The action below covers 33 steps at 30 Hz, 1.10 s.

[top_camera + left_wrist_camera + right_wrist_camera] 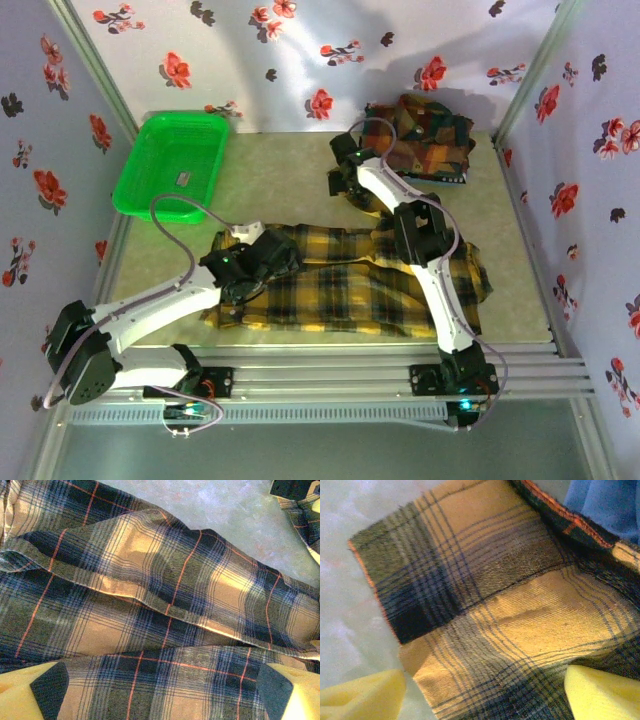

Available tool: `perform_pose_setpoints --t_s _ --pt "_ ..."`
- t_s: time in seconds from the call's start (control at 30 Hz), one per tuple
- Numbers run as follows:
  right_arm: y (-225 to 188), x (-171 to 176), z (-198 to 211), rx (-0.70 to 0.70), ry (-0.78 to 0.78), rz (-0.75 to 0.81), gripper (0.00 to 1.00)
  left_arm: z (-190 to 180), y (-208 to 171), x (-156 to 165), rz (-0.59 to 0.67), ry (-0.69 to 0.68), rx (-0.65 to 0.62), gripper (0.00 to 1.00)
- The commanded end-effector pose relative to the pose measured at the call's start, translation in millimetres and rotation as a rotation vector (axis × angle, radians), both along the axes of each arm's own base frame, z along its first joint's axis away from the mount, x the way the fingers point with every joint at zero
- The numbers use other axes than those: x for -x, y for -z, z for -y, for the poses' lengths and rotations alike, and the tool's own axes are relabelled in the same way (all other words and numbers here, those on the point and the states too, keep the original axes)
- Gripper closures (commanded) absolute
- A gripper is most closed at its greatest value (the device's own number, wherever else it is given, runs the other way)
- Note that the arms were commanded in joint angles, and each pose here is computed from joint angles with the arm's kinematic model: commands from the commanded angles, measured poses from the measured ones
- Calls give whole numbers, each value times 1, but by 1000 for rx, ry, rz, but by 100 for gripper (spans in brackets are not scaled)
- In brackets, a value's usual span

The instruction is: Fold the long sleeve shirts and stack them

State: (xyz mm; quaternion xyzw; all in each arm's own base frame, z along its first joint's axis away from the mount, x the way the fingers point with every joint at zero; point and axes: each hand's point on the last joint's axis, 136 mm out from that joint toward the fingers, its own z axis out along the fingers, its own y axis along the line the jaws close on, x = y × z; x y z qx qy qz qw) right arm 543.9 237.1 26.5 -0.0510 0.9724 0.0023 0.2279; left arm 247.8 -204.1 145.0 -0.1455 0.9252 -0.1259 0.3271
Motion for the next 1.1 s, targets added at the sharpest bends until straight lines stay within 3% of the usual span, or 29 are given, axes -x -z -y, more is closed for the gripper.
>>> perform_pose_setpoints --t_s 0.0,0.2,0.53,0.9,1.07 --pt "8 3 5 27 30 -26 26 2 -6 0 5 -9 6 0" --pt "8 7 3 11 38 -40 65 2 -11 -1 14 -5 3 0" --pt "-62 14 -25 -173 8 47 97 2 -27 -6 58 11 -2 0" --pt "-91 47 -65 -299 4 84 100 -14 -26 3 84 -10 57 0" --pt "-92 61 -82 -292 -38 83 100 -24 -33 10 93 5 49 0"
